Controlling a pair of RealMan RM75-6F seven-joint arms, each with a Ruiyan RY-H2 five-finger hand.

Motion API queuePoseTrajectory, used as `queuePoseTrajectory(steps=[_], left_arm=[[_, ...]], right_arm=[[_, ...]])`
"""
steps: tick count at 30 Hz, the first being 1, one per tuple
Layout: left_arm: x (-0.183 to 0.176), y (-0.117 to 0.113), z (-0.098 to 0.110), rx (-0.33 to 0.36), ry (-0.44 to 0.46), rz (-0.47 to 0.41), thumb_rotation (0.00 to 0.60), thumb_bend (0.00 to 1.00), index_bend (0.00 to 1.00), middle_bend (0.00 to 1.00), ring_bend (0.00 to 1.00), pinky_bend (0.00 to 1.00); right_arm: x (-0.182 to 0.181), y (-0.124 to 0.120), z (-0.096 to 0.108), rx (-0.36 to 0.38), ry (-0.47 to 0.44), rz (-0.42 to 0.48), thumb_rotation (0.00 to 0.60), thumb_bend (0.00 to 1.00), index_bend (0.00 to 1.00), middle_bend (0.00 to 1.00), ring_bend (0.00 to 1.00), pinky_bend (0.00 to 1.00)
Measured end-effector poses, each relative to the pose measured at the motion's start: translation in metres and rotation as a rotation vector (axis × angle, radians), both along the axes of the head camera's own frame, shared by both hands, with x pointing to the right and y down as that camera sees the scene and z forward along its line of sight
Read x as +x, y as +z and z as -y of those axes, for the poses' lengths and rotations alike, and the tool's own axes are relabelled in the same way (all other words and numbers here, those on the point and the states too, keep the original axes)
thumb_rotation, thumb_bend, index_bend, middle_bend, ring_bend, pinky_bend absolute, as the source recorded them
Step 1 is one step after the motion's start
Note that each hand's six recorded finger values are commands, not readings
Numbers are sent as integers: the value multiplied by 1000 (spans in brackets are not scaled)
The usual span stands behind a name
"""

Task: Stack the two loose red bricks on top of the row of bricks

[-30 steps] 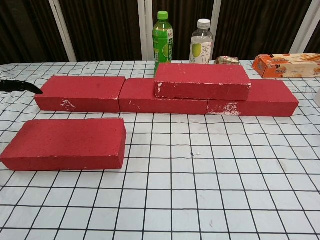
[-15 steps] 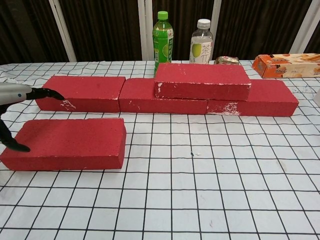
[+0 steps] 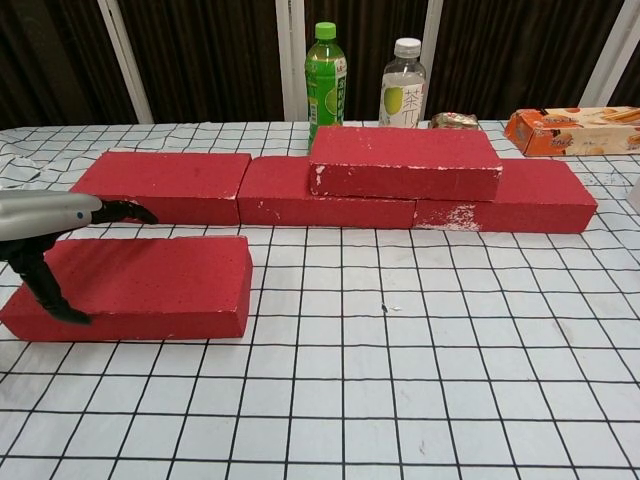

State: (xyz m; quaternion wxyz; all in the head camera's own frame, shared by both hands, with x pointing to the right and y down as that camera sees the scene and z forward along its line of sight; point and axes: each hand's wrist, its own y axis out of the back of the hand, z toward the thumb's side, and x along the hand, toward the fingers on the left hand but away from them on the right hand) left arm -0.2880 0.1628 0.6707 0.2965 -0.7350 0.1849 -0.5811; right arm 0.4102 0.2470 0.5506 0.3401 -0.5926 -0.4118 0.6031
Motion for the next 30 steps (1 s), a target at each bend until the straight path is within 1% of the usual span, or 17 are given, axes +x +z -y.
queuePoseTrajectory(steps=[10,16,23,30], left_arm=[[10,6,3,-1,6,-4,600,0,0,0,0,30],[14,8,5,-10,7,14,600,0,0,0,0,90],[21,14,6,-21,11,41,600,0,0,0,0,112],[24,15,7,-1,2,70,600,0,0,0,0,169]], right_arm=[[1,-1,0,-1,6,0,600,154,43,7,0,0],[1,-1,-1,-4,13,-3,600,155,43,7,0,0],[4,-2,0,-1,24,-11,600,154,43,7,0,0],[5,-2,0,-1,27,-14,600,155,43,8,0,0]])
